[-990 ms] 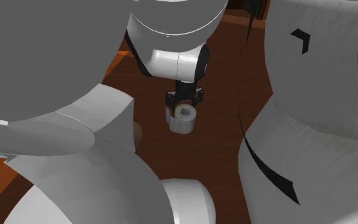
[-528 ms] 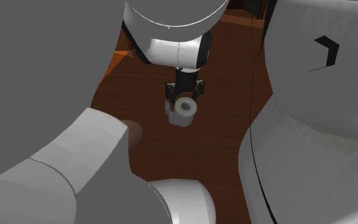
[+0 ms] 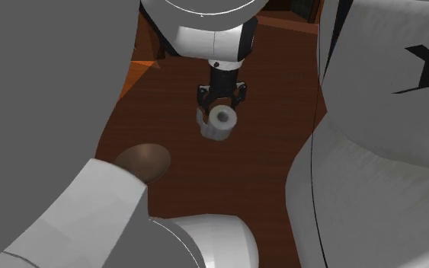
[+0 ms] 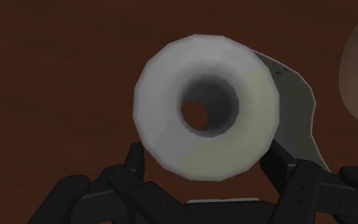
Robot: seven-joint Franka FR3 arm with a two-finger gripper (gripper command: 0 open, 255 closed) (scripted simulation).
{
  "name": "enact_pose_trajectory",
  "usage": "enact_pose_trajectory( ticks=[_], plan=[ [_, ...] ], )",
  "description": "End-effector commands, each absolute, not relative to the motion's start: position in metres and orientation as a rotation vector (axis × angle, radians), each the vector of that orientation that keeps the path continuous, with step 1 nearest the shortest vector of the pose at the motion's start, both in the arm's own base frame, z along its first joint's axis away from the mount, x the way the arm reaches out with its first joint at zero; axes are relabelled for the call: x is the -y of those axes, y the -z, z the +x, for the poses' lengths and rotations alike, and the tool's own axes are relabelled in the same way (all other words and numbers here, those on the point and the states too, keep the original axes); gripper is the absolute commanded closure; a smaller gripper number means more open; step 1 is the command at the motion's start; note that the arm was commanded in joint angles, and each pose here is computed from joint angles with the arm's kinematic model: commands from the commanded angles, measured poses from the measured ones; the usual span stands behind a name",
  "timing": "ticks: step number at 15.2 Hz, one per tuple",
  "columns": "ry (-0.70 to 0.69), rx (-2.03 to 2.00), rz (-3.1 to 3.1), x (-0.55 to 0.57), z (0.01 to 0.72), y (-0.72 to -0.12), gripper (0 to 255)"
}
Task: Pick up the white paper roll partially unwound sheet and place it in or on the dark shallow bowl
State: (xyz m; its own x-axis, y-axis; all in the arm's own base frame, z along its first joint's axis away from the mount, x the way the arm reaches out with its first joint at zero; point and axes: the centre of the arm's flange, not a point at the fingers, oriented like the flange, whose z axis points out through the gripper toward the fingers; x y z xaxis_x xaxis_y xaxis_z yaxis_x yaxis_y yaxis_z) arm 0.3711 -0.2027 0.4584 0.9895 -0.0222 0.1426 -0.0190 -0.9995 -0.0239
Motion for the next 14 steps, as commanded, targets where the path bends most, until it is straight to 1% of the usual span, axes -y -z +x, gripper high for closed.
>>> enact_pose_trajectory(
  ticks=[1,4,14],
  plan=[
    [0.224,-0.032,-3.111,0.203,0.37,-0.469,255],
    [0.224,-0.032,-3.111,0.203,0.37,-0.482,255],
    [0.224,-0.032,-3.111,0.072,0.367,-0.5,255]
  ],
)
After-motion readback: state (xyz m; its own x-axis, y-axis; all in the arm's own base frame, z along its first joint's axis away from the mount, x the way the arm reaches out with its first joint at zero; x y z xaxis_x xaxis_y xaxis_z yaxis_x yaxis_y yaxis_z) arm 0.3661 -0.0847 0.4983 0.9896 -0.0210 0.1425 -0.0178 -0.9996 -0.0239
